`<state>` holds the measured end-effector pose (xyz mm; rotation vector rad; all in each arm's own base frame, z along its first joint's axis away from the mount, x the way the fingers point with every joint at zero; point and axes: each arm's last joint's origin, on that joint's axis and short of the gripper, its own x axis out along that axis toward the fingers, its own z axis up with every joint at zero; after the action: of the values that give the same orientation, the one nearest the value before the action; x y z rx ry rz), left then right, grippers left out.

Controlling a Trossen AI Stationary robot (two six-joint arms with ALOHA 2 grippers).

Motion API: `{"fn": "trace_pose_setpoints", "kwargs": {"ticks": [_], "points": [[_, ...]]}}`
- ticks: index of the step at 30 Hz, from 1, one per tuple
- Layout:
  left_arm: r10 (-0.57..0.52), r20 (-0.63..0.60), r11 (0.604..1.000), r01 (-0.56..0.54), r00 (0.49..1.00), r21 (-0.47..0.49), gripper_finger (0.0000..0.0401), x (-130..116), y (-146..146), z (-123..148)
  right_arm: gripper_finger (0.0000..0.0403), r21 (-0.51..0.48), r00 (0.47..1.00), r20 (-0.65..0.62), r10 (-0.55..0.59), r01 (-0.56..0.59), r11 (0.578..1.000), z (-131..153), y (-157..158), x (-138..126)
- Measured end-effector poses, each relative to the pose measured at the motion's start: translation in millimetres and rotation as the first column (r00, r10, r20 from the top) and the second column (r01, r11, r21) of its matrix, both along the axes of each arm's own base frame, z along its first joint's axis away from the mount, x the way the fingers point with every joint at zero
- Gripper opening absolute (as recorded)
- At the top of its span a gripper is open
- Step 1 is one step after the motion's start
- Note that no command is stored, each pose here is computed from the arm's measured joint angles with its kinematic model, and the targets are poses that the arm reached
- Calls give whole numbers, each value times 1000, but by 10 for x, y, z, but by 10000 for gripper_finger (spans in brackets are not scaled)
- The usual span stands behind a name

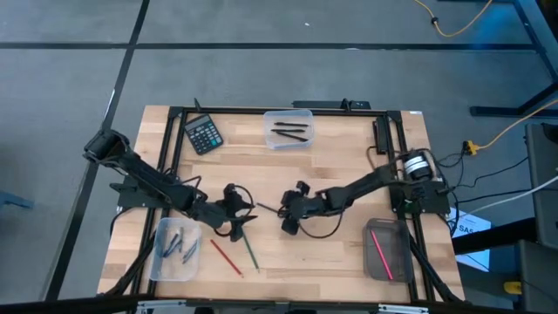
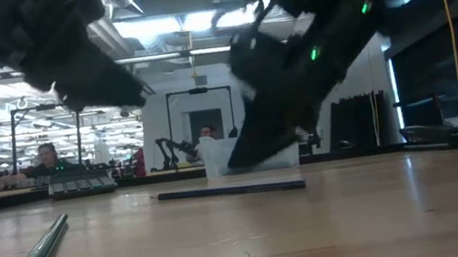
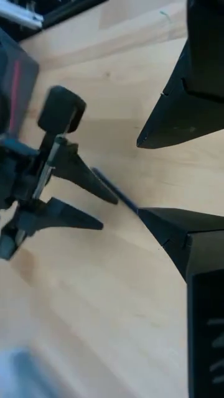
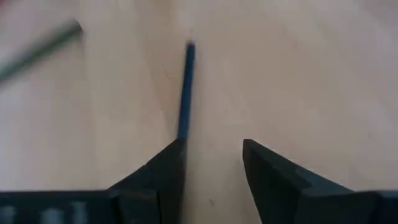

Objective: Sort crayons/erasers/pens/pencils in bins
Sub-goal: Put the blue color pencil into the black bin

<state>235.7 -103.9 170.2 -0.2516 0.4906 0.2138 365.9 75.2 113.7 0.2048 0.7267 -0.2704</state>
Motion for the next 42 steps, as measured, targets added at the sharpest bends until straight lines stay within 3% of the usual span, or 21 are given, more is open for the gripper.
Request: {"fn": "trace_pose_setpoints", "kwargs": {"ticks": [11, 19, 25, 30, 36, 42], "points": [[90, -38, 995, -92, 995, -30, 158, -156, -267, -206, 165, -54, 994, -88, 65, -70, 996, -249, -51, 151], [152, 45, 986, -149, 987, -69, 158, -208, -391, -198, 165, -96, 978, -89, 189, -198, 976, -57, -177, 179], [158, 87, 983, -149, 984, -108, 158, -172, -424, -189, 165, -27, 933, -23, 358, -358, 933, 123, -100, 256], [158, 113, 980, -142, 981, -138, 158, -100, -484, -295, 165, -35, 935, 13, 354, -353, 935, 56, -106, 306], [101, 166, 984, -73, 981, -164, 158, -38, -612, -397, 165, -41, 930, -30, 367, -368, 929, -150, -111, 331], [115, 199, 982, -81, 973, -172, 158, -47, -660, -403, 165, -59, 927, -57, 371, -374, 925, -244, -178, 456]]}}
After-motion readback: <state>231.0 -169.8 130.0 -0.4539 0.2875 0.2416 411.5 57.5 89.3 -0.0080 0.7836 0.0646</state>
